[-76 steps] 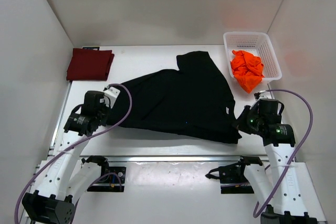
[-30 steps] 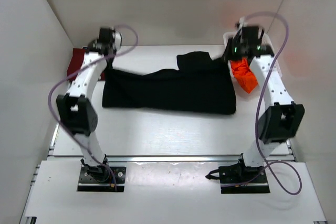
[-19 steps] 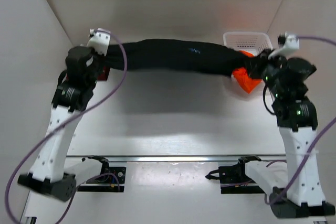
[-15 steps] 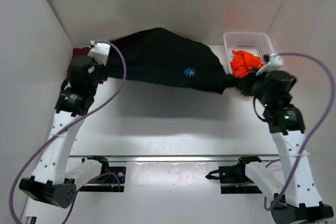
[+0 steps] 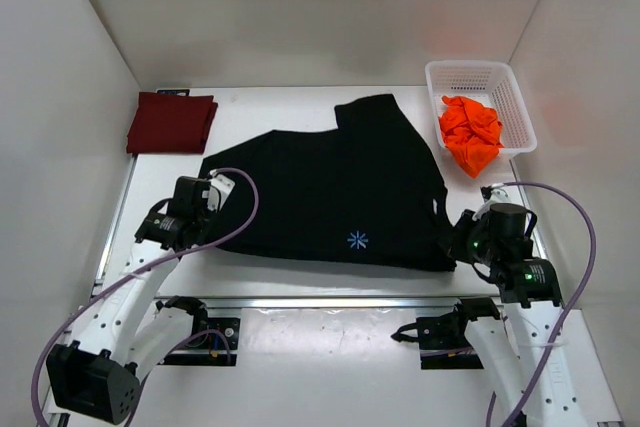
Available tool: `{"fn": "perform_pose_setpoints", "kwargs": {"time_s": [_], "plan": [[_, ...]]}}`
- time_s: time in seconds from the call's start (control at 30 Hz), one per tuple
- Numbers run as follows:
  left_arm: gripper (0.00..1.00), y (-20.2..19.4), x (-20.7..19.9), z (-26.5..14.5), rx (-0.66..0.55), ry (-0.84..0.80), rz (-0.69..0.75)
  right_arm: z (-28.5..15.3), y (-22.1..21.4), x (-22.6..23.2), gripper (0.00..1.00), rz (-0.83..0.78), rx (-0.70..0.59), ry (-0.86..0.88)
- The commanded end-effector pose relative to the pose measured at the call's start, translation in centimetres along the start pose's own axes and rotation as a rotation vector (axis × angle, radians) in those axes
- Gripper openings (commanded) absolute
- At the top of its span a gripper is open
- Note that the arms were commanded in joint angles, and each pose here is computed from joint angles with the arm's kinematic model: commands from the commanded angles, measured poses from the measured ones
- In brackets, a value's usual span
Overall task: Fold and stack the t-shirts
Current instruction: Flatten out the tshirt, then fold the flattened tshirt in 1/3 of the way
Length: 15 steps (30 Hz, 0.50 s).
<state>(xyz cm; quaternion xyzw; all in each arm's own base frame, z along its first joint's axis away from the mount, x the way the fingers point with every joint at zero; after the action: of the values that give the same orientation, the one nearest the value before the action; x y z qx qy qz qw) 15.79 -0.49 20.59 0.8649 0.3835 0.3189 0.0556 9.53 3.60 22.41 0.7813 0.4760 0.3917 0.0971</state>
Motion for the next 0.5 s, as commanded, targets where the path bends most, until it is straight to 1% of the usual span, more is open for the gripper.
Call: {"fn": "perform_pose_setpoints", "kwargs": {"time_s": [0.0, 0.17, 0.23, 0.27, 0.3, 0.4, 0.47], "plan": [[0.0, -1.7, -0.4, -0.1, 0.069, 0.015, 0.031, 0.6, -0.7, -0.7, 0.0, 0.037, 0.074, 0.014], [0.0, -2.5, -0.9, 0.6, 0.108, 0.004, 0.052, 1.6, 0.2, -0.9, 0.0, 0.027, 0.065, 0.013], [0.0, -2.5, -1.0, 1.3, 0.126, 0.012, 0.058, 2.3, 0.1, -0.7, 0.0, -0.002, 0.101, 0.003], [0.0, -2.2, -0.7, 1.3, 0.126, 0.025, 0.059, 2.7, 0.4, -0.3, 0.0, -0.022, 0.089, 0.02], [0.0, -1.8, -0.6, 1.7, 0.129, 0.032, 0.059, 3.5, 0.4, 0.0, 0.01, -0.048, 0.109, 0.026], [0.0, -0.4, 0.3, 2.3, 0.118, 0.068, 0.045, 5.1, 1.2, 1.1, 0.0, -0.101, 0.106, 0.033], [0.0, 0.7, 1.2, 2.8, 0.108, 0.105, 0.032, 6.3, 1.8, 1.4, 0.0, -0.107, 0.113, 0.032]]}}
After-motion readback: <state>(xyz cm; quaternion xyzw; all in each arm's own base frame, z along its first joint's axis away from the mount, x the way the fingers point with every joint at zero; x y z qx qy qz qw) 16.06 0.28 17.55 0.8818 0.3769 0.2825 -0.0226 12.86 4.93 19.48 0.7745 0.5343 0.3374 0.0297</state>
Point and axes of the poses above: each gripper's point midway between its finger pads, its own z axis out along the fingers, its own x axis along the line the jaws close on, y = z × x, the point moved 10 cm from there along -z, back along the fingers, and after that the axes turned 13 degrees about z, right-handed, at the moved point
